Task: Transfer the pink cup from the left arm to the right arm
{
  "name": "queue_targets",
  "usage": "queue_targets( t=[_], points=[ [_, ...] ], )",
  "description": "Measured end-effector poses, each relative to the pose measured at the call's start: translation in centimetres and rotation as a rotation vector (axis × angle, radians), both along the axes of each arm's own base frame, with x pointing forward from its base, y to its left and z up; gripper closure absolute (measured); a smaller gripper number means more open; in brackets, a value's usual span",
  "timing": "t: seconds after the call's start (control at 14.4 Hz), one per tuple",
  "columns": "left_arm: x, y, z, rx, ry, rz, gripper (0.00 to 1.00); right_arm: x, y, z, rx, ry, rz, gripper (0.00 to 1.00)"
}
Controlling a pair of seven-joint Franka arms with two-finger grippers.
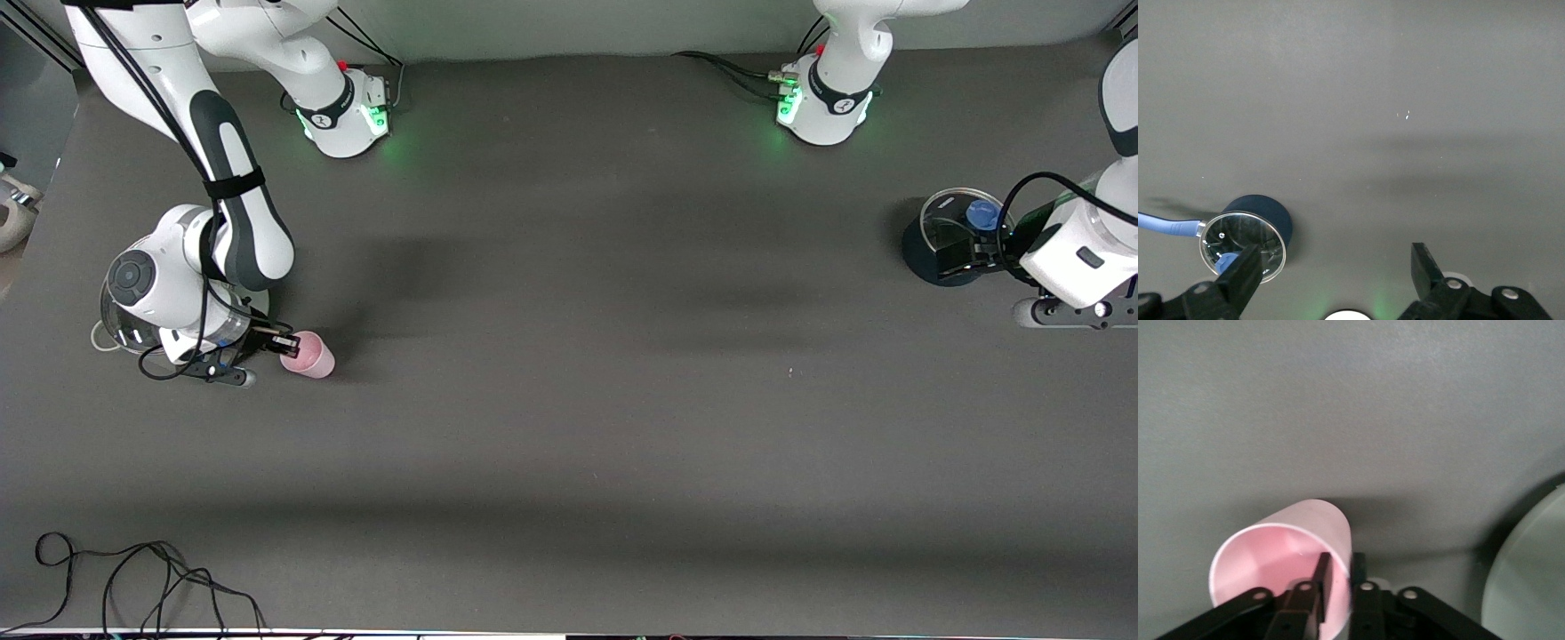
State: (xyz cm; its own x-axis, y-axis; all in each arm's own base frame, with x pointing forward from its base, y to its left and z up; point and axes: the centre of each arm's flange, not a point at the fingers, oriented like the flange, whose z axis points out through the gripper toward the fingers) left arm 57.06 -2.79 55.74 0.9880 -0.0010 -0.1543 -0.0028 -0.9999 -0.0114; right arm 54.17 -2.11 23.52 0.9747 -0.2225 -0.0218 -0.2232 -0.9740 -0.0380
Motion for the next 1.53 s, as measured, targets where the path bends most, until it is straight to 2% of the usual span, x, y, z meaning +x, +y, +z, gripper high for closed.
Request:
queue_targets(
  t=[0.28, 0.42, 0.56, 0.69, 0.97, 1.11, 1.32, 1.53],
  points=[
    [0.3, -0.1, 0.6, -0.025, -0.043, 0.007, 0.00, 1.0, 1.0, 4.2, 0.054, -0.038, 0.012, 0.37],
    [0.3, -0.2, 0.4, -0.031, -0.044, 0.007, 0.00, 1.1, 0.3, 7.9, 0.101, -0.041, 0.010, 0.16],
    [0.3, -0.2, 0.3, -0.033, -0.042, 0.005, 0.00, 0.4, -0.8, 11.9, 0.109, -0.035, 0.035, 0.00],
    [0.3, -0.2, 0.3, -0.034, -0.042, 0.005, 0.00, -0.7, -1.2, 16.4, 0.091, -0.007, 0.037, 0.00],
    [0.3, 0.2, 0.3, -0.036, -0.043, -0.002, 0.00, -2.2, -2.2, 28.2, 0.111, 0.038, 0.058, 0.00],
    [0.3, 0.5, 0.3, -0.035, -0.044, -0.003, 0.00, -2.7, -2.9, 33.0, 0.065, 0.052, 0.076, 0.00],
    [0.3, 0.7, 0.4, -0.024, -0.045, -0.003, 0.00, -3.0, -3.4, 36.7, 0.030, 0.057, 0.082, 0.00],
    [0.3, 0.8, 0.4, -0.019, -0.045, -0.004, 0.00, -2.6, -3.4, 36.9, -0.002, 0.057, 0.083, 0.00]
  ],
)
